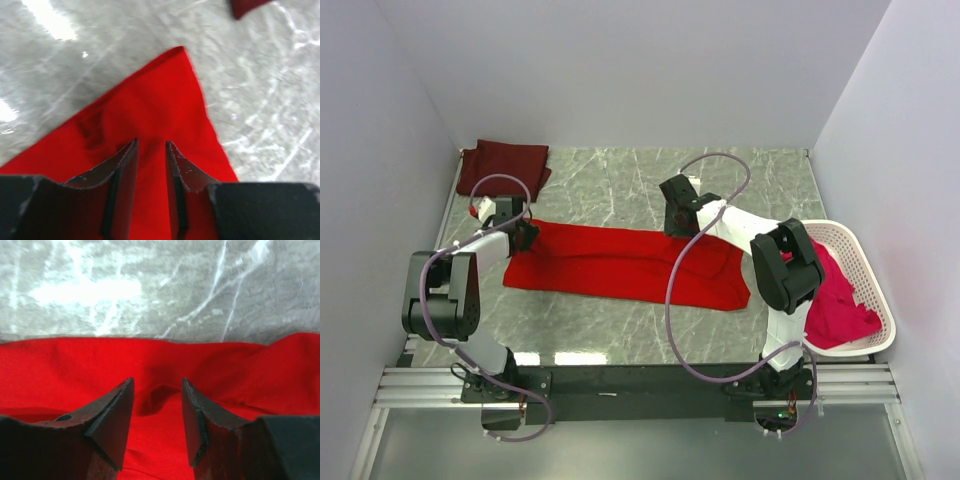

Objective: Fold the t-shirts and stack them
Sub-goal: Fold the tshirt

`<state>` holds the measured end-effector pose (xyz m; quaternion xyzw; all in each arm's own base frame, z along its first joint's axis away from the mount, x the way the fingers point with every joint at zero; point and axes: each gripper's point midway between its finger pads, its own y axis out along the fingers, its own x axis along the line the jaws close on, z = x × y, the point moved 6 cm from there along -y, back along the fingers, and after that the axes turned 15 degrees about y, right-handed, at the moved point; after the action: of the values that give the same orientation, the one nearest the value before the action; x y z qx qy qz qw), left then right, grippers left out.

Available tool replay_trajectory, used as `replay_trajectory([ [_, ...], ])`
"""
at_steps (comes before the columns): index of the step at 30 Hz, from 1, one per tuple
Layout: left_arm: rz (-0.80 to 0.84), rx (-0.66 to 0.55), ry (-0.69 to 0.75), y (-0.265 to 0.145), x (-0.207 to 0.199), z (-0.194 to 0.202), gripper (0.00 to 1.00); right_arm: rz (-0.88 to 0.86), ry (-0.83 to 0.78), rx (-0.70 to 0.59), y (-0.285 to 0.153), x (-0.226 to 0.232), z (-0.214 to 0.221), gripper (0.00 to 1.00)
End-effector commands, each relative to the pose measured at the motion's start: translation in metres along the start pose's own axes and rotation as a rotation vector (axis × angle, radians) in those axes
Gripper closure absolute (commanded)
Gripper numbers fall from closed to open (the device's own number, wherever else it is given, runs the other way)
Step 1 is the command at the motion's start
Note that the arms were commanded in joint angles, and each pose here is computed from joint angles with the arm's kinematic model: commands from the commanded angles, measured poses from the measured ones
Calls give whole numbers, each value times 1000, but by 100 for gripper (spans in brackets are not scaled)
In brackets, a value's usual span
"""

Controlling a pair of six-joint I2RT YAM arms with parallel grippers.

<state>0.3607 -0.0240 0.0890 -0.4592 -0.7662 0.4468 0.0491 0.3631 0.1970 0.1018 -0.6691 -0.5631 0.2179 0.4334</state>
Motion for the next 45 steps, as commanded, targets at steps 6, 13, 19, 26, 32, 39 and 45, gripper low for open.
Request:
replay_trajectory([
  [6, -120, -12, -23, -6, 27, 5, 67, 23, 13, -9, -6, -10, 6, 58],
  [13, -129, -22, -30, -11, 37, 5, 67, 19, 34, -3, -12, -8, 13, 76],
  [19, -127, -29, -36, -13, 37, 5, 67, 26, 74, -21, -25, -13, 16, 100],
  [26, -103, -28, -33, -13, 33, 3, 67, -42, 108, -29, -56, -16, 29, 100],
  [32, -110, -36, -56, -12, 38, -4, 67, -129, 106, 1, -81, -10, 68, 100],
  [39, -89, -32, -56, -13, 35, -7, 67, -142, 125, 15, -89, -6, 110, 100],
  [45, -56, -26, -50, -13, 27, -13, 67, -157, 152, -38, -96, -14, 114, 78],
])
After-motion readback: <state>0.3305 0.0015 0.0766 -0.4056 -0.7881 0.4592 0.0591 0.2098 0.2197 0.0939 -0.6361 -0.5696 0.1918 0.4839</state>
